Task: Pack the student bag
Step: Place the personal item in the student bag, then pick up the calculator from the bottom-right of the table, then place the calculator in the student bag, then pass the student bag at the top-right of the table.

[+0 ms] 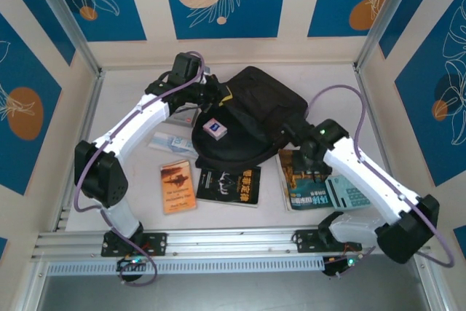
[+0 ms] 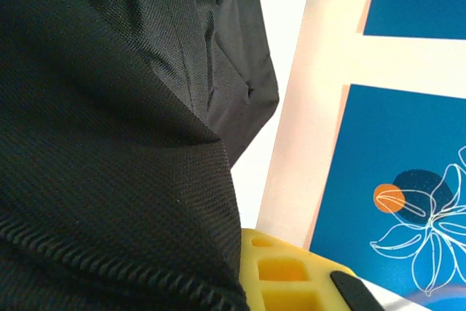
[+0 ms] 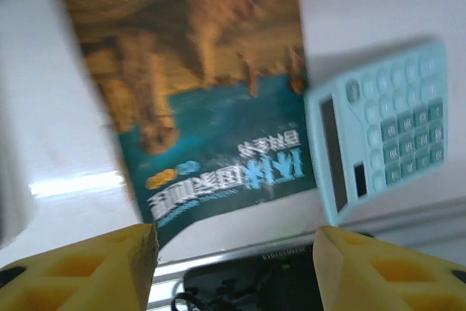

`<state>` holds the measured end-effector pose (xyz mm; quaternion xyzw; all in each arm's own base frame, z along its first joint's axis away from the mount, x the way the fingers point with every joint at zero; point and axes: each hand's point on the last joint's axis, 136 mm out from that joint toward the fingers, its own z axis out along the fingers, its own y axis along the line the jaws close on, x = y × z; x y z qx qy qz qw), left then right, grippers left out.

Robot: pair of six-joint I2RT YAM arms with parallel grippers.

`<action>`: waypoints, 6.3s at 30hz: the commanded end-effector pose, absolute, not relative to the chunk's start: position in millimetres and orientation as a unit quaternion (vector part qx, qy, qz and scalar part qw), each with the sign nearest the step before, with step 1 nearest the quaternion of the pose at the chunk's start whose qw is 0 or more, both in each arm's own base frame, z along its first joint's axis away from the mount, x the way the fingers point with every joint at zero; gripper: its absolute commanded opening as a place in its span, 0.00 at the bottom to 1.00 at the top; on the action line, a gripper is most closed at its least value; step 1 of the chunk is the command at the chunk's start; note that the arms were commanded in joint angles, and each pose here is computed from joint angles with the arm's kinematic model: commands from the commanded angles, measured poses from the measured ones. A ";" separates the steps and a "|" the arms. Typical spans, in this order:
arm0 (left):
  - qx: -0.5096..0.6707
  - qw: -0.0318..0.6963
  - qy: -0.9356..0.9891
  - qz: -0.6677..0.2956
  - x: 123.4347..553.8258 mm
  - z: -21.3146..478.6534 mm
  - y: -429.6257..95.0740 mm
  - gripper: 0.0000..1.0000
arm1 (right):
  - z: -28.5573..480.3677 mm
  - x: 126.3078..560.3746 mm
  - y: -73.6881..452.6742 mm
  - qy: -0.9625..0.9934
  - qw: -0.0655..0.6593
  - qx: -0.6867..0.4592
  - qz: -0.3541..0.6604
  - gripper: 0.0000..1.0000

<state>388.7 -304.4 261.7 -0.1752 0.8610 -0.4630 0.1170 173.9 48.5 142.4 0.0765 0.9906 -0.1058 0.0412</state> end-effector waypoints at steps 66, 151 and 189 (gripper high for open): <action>-0.191 0.115 0.856 -0.466 398.5 265.4 -296.8 0.00 | 136.3 271.9 25.6 0.978 0.006 0.097 -0.182 0.00; -0.196 0.103 0.840 -0.495 409.6 292.8 -318.9 0.00 | 260.1 258.0 302.6 0.849 0.369 -0.355 0.129 0.58; -0.181 0.107 0.858 -0.469 404.0 284.4 -313.0 0.00 | 268.8 360.4 279.8 0.862 0.333 -0.341 0.175 0.12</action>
